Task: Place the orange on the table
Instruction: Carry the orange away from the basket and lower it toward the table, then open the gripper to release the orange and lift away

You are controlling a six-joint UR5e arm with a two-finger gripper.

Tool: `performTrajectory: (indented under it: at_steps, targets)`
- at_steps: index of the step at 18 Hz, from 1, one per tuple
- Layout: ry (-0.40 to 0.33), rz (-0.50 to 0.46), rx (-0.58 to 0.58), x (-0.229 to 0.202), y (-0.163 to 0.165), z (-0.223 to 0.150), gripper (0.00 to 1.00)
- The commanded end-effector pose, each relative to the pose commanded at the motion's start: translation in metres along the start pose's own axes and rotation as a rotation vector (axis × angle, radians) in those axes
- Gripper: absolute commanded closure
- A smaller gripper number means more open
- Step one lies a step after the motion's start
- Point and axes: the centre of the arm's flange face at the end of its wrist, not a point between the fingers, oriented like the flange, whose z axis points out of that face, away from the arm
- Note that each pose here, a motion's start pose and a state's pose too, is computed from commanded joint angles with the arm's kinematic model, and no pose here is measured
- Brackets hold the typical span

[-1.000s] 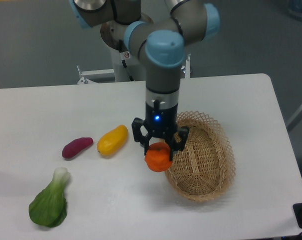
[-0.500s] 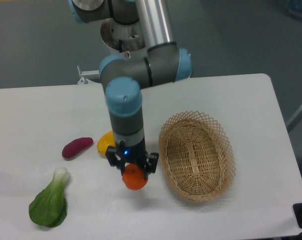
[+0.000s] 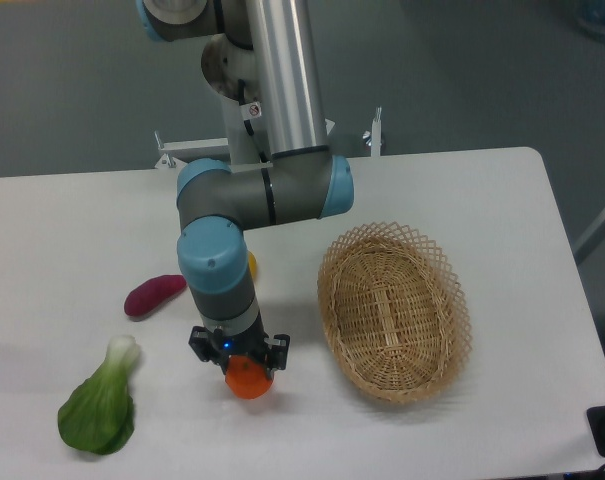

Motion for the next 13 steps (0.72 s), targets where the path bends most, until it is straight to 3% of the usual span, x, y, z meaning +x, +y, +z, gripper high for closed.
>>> performTrajectory:
  at_steps: [4,8,11,13]
  targets:
    - [0.002,0.005,-0.007,0.0024,0.0,0.0057,0.45]
    - [0.001,0.005,-0.009,0.0023,0.0001,0.0059,0.39]
    - [-0.009,0.005,-0.006,-0.0002,-0.0012,0.0041,0.22]
    - [-0.025,0.004,-0.006,-0.0024,-0.0023,0.0013,0.01]
